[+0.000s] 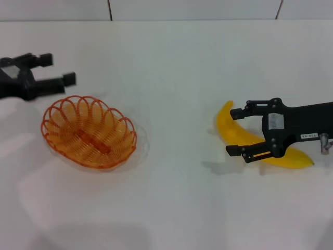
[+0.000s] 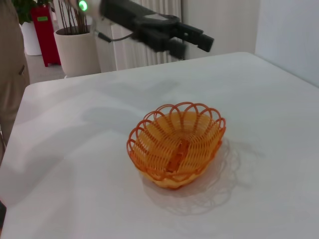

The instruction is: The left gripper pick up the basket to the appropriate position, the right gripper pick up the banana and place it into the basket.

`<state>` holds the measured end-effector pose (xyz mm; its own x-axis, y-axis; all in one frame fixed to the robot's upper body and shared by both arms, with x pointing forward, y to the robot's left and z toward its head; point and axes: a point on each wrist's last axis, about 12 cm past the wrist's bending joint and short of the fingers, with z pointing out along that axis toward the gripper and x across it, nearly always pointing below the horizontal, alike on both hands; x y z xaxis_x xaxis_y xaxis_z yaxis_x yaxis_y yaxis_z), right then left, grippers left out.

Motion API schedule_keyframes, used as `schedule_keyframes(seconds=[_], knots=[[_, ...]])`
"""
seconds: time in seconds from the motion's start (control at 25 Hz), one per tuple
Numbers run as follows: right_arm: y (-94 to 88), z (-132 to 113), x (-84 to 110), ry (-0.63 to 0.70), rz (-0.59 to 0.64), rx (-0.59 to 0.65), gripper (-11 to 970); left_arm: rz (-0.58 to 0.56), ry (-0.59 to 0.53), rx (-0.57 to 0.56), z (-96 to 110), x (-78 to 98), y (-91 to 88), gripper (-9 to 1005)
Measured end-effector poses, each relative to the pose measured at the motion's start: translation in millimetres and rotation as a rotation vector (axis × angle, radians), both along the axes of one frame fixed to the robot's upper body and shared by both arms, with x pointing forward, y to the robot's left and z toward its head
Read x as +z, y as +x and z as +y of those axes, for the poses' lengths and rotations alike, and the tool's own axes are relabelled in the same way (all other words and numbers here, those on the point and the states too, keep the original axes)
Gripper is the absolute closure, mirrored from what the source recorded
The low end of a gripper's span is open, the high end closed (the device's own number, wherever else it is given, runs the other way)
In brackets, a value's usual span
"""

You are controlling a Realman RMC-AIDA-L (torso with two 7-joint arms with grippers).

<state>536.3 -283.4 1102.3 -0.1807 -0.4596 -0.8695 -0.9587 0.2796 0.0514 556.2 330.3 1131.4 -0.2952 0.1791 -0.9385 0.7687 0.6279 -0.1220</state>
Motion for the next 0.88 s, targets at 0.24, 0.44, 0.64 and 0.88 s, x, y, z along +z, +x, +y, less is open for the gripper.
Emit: schedule_keyframes(seconds=[0.24,0.44,0.64,0.88], knots=[[0.4,0.8,0.4,-0.001,0.001,0.004,65,0.211,0.1,0.129,9.2,19.4,30.8,98],[0.9,2.0,0.8,-0.001,0.0,0.009,65,0.305,0.207,0.136,6.7,21.2,42.8,99],[1.0,1.7,0.9,-0.001,0.008,0.005,65,0.339,0.278,0.115,-4.3,11.3,42.1,100],[1.1,1.7,0.9,-0.001,0.008,0.004,66,0.361,0.334,0.108,-8.5,4.5,41.5,101]])
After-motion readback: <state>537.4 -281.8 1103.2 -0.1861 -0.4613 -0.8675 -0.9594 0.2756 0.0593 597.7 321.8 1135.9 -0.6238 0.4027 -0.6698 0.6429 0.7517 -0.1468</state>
